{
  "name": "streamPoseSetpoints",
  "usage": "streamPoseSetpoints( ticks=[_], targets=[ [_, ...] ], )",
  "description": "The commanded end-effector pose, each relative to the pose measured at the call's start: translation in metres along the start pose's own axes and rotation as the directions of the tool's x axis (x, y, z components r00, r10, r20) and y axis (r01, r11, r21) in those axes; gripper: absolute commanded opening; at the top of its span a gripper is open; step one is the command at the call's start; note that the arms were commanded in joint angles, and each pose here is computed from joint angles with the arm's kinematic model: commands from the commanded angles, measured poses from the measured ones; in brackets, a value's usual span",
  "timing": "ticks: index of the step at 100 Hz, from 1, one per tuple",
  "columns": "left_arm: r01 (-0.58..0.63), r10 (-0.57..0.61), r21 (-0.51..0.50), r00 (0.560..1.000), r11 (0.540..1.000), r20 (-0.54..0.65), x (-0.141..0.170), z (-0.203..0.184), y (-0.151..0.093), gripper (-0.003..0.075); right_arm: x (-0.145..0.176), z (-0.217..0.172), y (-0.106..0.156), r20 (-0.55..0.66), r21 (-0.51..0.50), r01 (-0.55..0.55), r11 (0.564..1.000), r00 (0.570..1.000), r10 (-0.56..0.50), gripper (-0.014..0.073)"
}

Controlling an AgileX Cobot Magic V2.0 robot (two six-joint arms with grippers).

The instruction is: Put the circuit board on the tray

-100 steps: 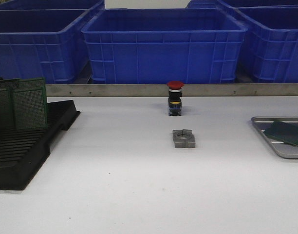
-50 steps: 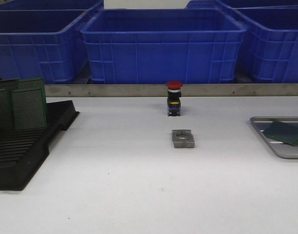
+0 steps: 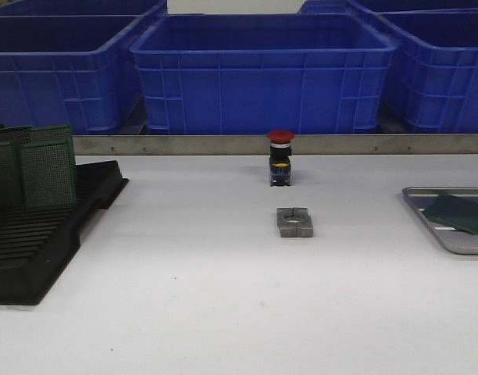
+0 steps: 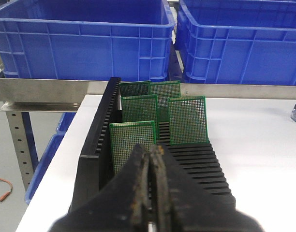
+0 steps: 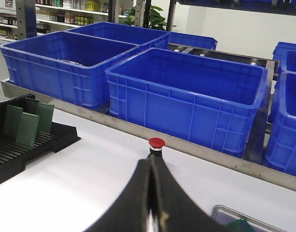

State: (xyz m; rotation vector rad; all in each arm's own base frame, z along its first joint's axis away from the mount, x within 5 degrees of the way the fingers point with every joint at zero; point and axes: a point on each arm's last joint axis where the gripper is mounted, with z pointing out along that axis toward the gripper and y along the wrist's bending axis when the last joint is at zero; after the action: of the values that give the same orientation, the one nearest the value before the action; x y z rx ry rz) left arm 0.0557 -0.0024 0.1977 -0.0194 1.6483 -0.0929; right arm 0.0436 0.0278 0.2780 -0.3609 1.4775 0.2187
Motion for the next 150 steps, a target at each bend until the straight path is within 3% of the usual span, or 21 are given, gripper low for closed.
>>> streamPoseSetpoints(
  ticks=[1,84,93,112,124,134,150],
  targets=[
    [0.008,-0.009,0.007,0.998,1.000,0.067,0.007,0.001,0.000,-0.0020,-0.011,-0.001,-0.003,0.043,0.030,-0.004,1.000,0.999,0.002,-0.0113],
    [0.008,-0.009,0.007,0.998,1.000,0.066,0.007,0.001,0.000,-0.0020,-0.010,0.000,-0.002,0.037,0.021,-0.004,1.000,0.999,0.003,-0.0113],
    [0.008,-0.009,0.007,0.998,1.000,0.066,0.007,0.001,0.000,-0.0020,-0.009,0.000,-0.007,0.055,0.073,-0.003,0.997,0.998,-0.001,-0.0113],
    [0.008,-0.009,0.007,0.998,1.000,0.066,0.007,0.001,0.000,-0.0020,0.004,0.001,-0.023,0.036,0.287,0.082,0.954,0.995,-0.097,-0.0113],
    [0.008,-0.009,0.007,0.998,1.000,0.066,0.007,0.001,0.000,-0.0020,0.008,0.000,-0.030,0.136,0.389,0.012,0.921,0.988,-0.070,-0.0113],
    [0.008,-0.009,0.007,0.998,1.000,0.066,0.007,0.001,0.000,-0.0020,0.014,0.000,-0.029,0.244,0.389,-0.043,0.920,0.968,-0.058,-0.0113],
    [0.008,-0.009,0.007,0.998,1.000,0.066,0.007,0.001,0.000,-0.0020,0.060,0.003,-0.028,0.169,0.389,-0.152,0.909,0.981,0.092,-0.0113]
  ],
)
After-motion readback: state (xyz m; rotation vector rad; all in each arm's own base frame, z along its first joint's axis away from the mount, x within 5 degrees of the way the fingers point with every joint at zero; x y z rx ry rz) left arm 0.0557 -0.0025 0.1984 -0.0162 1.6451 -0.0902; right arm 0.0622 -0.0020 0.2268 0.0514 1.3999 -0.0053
